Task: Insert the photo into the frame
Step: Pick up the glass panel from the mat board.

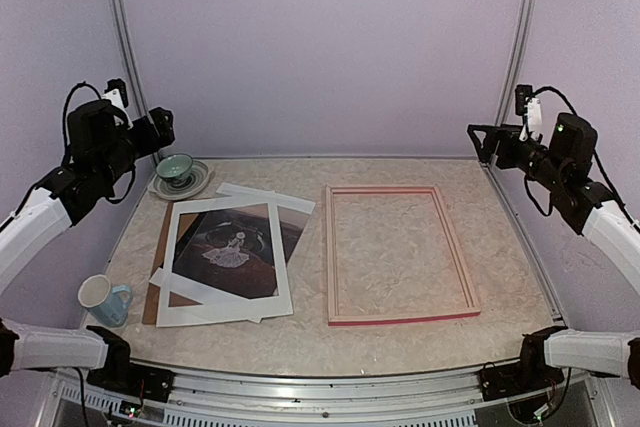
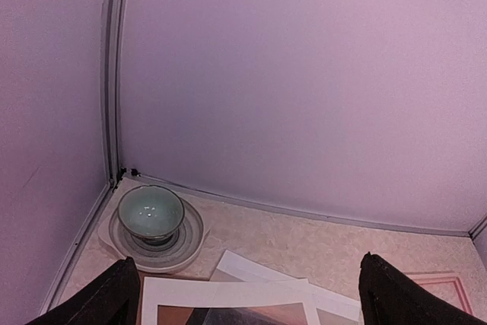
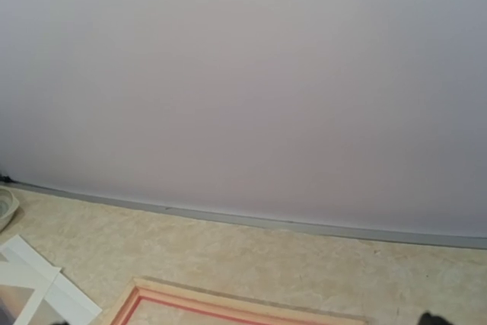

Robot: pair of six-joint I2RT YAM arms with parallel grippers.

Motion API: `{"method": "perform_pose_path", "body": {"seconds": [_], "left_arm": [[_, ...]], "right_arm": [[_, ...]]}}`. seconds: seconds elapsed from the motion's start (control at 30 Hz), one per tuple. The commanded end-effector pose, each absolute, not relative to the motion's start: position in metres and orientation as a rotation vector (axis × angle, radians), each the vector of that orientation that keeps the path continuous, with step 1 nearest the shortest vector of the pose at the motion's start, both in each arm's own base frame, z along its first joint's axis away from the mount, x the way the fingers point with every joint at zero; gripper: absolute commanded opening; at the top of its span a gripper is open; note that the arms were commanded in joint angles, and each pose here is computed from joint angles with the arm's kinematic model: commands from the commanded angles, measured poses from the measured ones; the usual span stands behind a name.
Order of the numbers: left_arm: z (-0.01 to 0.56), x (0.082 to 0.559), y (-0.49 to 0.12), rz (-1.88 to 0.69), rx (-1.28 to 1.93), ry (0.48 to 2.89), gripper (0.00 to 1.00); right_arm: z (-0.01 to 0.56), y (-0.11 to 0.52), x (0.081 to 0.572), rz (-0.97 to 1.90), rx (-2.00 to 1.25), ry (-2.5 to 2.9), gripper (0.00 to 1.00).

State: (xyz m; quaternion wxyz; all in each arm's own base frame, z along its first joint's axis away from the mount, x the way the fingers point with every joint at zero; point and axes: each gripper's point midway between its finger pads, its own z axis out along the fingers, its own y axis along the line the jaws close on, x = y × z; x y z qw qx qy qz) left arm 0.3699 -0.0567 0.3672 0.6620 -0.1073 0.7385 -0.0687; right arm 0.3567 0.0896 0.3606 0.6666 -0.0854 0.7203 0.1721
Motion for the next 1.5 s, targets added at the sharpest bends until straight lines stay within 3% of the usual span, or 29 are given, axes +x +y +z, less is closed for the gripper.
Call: {"method": "perform_pose_path", "body": {"seconds": [0.0, 0.37, 0.7, 1.03, 1.47], "left_arm": [[0.386, 0.372, -0.061, -0.198, -0.252, 1.622, 0.99], [0.371, 0.376, -0.053, -0.202, -0.321, 1.613, 0.99], [0.319, 0.386, -0.067, -0.296, -0.377, 1.746, 0.99], [0.245, 0.390, -0.083, -0.347, -0.415, 1.930, 0.99], [0.187, 0.370, -0.116, -0.381, -0.412, 2.050, 0.99]], "right_arm": [[0.375, 0.087, 0.358, 0.404, -0.168, 1.574, 0.99], [0.357, 0.103, 0.358, 0.563, -0.172, 1.581, 0.99], [0.285, 0.155, 0.388, 0.826, -0.177, 1.811, 0.99], [0.232, 0.254, 0.398, 1.000, -0.284, 1.989, 0.99], [0.185, 0.381, 0.370, 1.260, -0.334, 2.180, 0.99]]}}
